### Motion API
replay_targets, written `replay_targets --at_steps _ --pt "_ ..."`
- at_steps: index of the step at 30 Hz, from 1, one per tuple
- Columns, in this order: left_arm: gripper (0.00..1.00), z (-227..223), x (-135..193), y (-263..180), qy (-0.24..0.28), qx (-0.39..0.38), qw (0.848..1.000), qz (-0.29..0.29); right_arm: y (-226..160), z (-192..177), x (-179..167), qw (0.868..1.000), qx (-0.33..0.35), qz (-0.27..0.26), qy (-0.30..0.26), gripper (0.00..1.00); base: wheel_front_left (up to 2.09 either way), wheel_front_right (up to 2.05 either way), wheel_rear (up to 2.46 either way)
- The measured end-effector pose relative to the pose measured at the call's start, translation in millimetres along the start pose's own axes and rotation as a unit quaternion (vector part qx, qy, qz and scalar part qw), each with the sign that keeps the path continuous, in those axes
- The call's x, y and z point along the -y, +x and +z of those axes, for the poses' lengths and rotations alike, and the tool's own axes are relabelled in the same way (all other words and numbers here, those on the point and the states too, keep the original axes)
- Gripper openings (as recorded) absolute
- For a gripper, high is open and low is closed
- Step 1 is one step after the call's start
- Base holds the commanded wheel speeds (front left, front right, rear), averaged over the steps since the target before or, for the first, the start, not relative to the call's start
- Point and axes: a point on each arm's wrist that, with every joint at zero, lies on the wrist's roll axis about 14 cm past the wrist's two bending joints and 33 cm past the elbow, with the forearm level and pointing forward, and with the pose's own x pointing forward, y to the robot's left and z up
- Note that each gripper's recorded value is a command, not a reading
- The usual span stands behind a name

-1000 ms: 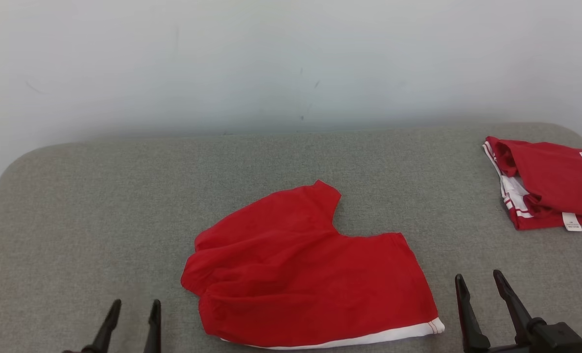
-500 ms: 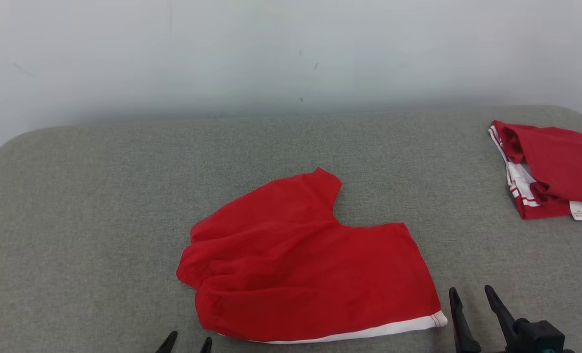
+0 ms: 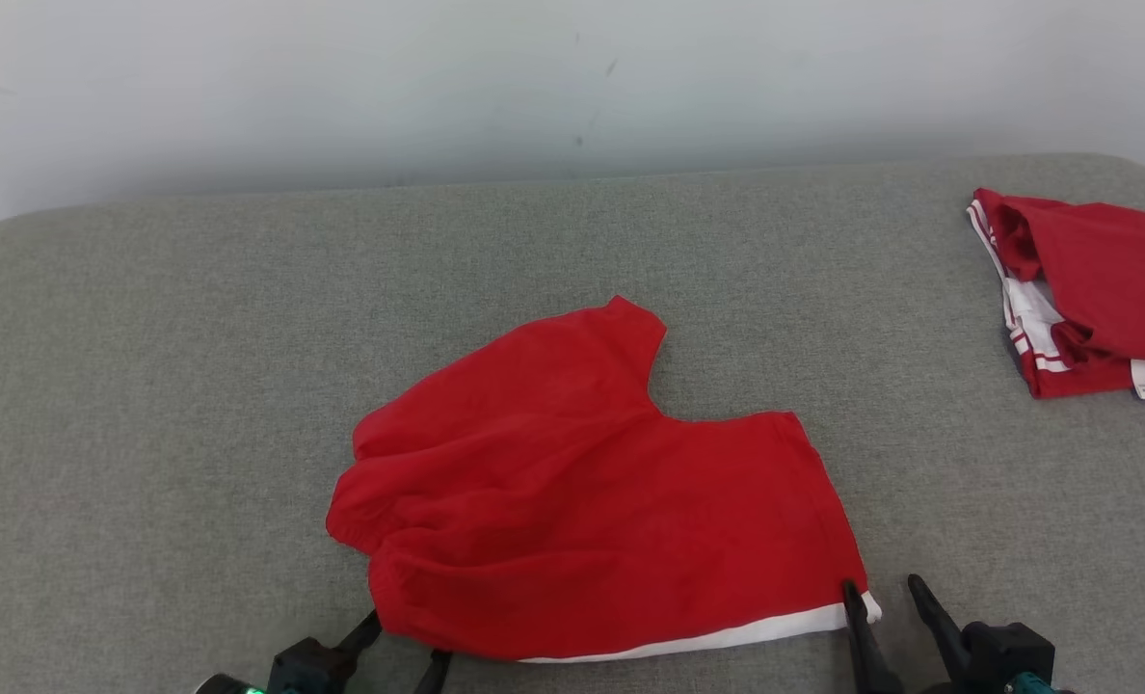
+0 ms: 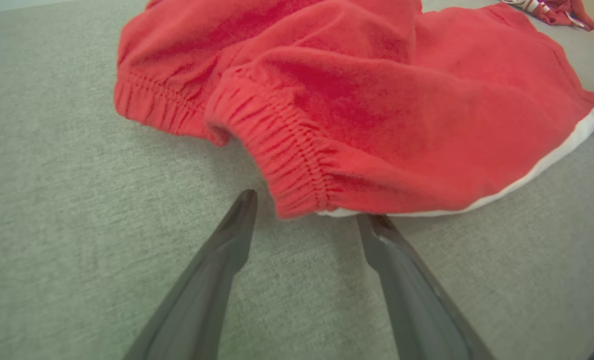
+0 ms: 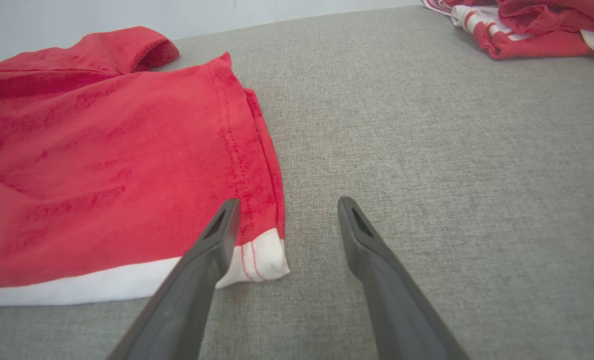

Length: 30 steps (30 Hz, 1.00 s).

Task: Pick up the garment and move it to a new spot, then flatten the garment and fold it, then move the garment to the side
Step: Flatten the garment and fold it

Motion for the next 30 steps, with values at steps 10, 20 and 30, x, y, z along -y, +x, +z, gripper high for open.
replay_targets --at_steps 10,20,30 --pt "1.00 19.9 10.6 8.2 0.025 0.026 0.999 -0.026 0.8 -21.9 -11.7 0.999 -0.035 0.008 0.022 1.00 0.00 0.00 0.00" --pt "0.00 17.1 25.0 1.9 0.011 0.026 0.999 -0.042 9.5 -7.3 -26.1 0.998 -0.014 0.023 0.054 0.00 0.00 0.00 0.00" --pt "0.00 97.3 14.4 17.0 0.038 0.133 0.989 -0.055 36.1 76.0 -32.5 0.993 0.099 0.058 0.038 0.00 0.00 0.00 0.00"
